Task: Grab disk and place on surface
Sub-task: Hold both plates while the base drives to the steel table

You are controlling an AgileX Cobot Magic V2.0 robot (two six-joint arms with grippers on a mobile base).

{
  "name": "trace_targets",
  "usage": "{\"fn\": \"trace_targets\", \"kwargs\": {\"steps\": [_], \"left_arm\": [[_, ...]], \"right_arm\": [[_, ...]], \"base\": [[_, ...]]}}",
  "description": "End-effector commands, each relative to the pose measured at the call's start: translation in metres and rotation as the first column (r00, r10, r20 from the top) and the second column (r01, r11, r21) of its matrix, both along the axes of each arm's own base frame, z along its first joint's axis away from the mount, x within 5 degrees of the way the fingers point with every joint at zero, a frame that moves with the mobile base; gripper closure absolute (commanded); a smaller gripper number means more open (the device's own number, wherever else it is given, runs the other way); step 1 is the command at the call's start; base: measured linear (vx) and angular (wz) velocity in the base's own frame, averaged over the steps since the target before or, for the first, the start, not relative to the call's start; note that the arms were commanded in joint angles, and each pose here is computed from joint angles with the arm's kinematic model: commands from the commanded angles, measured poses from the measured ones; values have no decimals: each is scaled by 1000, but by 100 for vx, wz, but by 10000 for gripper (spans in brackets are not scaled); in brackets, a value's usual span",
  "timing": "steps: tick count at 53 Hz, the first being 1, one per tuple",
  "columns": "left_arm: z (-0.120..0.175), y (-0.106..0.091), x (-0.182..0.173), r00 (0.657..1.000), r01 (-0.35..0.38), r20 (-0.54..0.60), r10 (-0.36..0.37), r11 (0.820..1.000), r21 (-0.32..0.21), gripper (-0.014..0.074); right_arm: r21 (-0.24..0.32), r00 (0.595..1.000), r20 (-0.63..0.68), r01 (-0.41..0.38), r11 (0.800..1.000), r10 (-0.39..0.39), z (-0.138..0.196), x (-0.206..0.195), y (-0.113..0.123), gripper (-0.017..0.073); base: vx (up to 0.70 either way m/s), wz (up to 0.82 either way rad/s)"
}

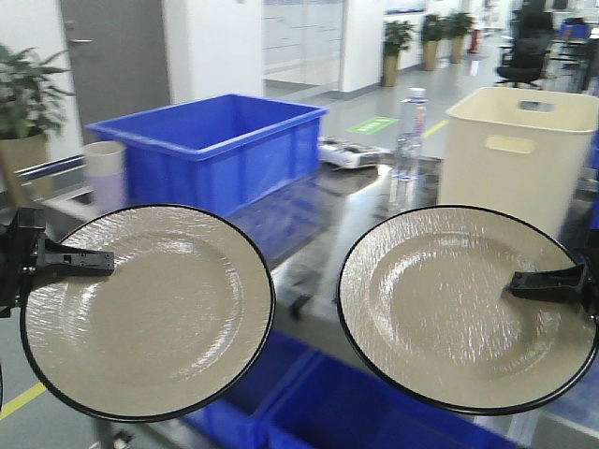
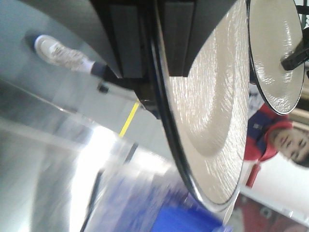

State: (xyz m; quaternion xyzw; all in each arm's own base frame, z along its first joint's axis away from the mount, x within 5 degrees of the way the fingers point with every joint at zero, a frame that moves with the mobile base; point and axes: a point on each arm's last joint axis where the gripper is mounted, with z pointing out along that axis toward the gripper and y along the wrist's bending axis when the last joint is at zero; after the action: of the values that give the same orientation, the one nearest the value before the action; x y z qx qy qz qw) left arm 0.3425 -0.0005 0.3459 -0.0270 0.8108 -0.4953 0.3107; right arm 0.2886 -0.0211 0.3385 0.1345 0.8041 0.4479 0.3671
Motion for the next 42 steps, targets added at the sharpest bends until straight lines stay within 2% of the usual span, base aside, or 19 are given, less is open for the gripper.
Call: {"fn": "trace_targets", "kwargs": {"steps": [1, 23, 42], "left_arm": [[39, -6, -11, 995, 5, 101, 9, 991, -132, 598], [39, -6, -11, 995, 5, 101, 9, 991, -132, 598], [38, -5, -9, 995, -6, 101, 19, 991, -131, 598]], "right_arm": [[97, 994, 103, 9, 995, -19, 30, -6, 4, 568], [97, 994, 103, 9, 995, -19, 30, -6, 4, 568], [97, 994, 103, 9, 995, -19, 30, -6, 4, 568]], "base": [[44, -58], [37, -69], [23, -63]]}}
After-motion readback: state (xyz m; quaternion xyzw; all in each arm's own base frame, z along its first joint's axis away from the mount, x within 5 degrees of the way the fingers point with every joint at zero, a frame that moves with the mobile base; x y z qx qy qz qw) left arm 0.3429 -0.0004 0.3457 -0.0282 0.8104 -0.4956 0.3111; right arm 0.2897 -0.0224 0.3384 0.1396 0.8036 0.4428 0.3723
